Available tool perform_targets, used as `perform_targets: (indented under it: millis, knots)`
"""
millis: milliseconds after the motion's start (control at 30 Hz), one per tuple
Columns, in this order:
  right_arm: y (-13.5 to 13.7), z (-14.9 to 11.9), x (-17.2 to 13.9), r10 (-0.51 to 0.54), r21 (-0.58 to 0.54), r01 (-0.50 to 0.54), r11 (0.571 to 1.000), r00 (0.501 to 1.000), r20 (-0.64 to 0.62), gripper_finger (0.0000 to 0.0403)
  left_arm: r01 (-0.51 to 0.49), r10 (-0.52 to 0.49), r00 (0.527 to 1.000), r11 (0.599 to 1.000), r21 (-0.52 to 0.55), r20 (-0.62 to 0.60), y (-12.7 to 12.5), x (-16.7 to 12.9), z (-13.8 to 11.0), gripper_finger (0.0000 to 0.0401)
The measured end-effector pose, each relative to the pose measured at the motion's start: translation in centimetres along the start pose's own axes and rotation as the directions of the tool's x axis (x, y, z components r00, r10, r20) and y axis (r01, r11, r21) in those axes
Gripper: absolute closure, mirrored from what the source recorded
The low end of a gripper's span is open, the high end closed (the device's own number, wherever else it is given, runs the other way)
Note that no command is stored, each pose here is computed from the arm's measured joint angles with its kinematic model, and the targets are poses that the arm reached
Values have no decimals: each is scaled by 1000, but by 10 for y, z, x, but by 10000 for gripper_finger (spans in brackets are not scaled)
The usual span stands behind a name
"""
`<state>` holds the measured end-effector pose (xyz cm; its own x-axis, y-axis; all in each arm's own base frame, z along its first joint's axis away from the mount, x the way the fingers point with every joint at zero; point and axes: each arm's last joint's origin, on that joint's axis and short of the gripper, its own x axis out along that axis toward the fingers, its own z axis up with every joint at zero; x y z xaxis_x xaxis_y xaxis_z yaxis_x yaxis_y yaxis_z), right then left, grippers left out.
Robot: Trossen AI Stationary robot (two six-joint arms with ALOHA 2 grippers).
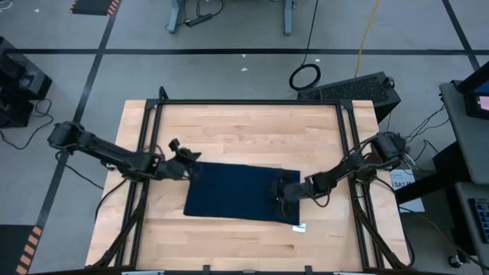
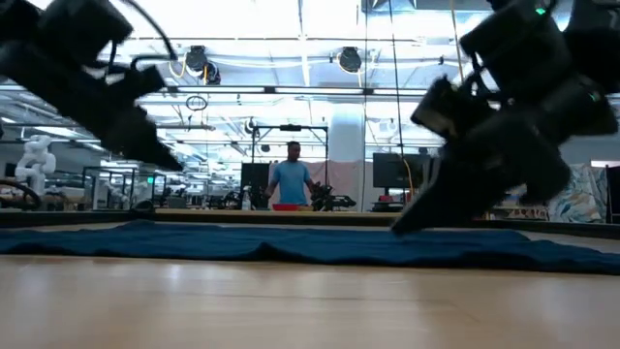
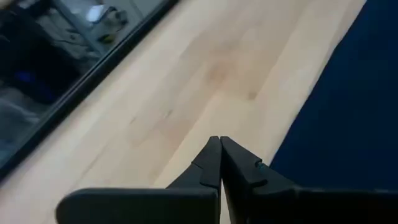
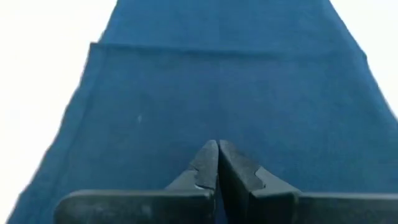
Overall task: Roll towel into tight, uniform cylinder
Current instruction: Roll the blue cloth napkin
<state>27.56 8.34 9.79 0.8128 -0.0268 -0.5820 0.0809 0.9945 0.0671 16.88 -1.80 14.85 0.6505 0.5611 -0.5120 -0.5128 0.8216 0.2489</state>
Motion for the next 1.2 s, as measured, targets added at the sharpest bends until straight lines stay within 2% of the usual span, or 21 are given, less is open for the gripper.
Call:
perform_targets:
  millis: [67,100,200,267,300,367,467,633,800,1000,1067,1200]
  knots:
    - [4,-9,6,-28,19,28,999,1000,5,399,123,-118,992,987,-100,46,0,-6,9,393]
    - [5,-12,9,-37,33,37,999,999,14,399,218,-211,976,965,-144,63,-2,-9,12,393]
    - [9,-21,19,-46,98,41,994,997,54,399,442,-437,896,864,-240,78,-12,-15,16,393]
    - [12,-27,26,-35,143,22,989,995,90,399,517,-524,850,806,-288,60,-21,-17,11,393]
    - [14,-29,28,-25,167,6,986,993,113,399,528,-543,839,795,-298,40,-25,-17,7,393]
    - [18,-34,34,-10,181,-18,983,989,151,399,512,-543,839,804,-303,-23,-31,-16,-6,393]
    - [27,-37,41,-11,187,-26,982,981,194,399,451,-501,857,843,-295,-122,-37,-9,-23,393]
    - [49,-33,49,-3,175,-38,984,974,226,399,272,-320,920,937,-220,-226,-37,7,-41,393]
    - [64,-22,51,29,152,-67,986,971,239,399,162,-203,949,970,-179,-240,-33,21,-45,393]
    - [66,-9,41,41,118,-69,991,974,223,399,107,-119,971,992,-70,-207,-21,35,-34,393]
    - [64,0,35,27,105,-50,993,977,214,399,114,-125,975,991,-70,-186,-20,40,-24,393]
    - [58,17,17,-10,57,0,998,987,159,399,189,-201,971,977,-103,-128,-27,44,6,393]
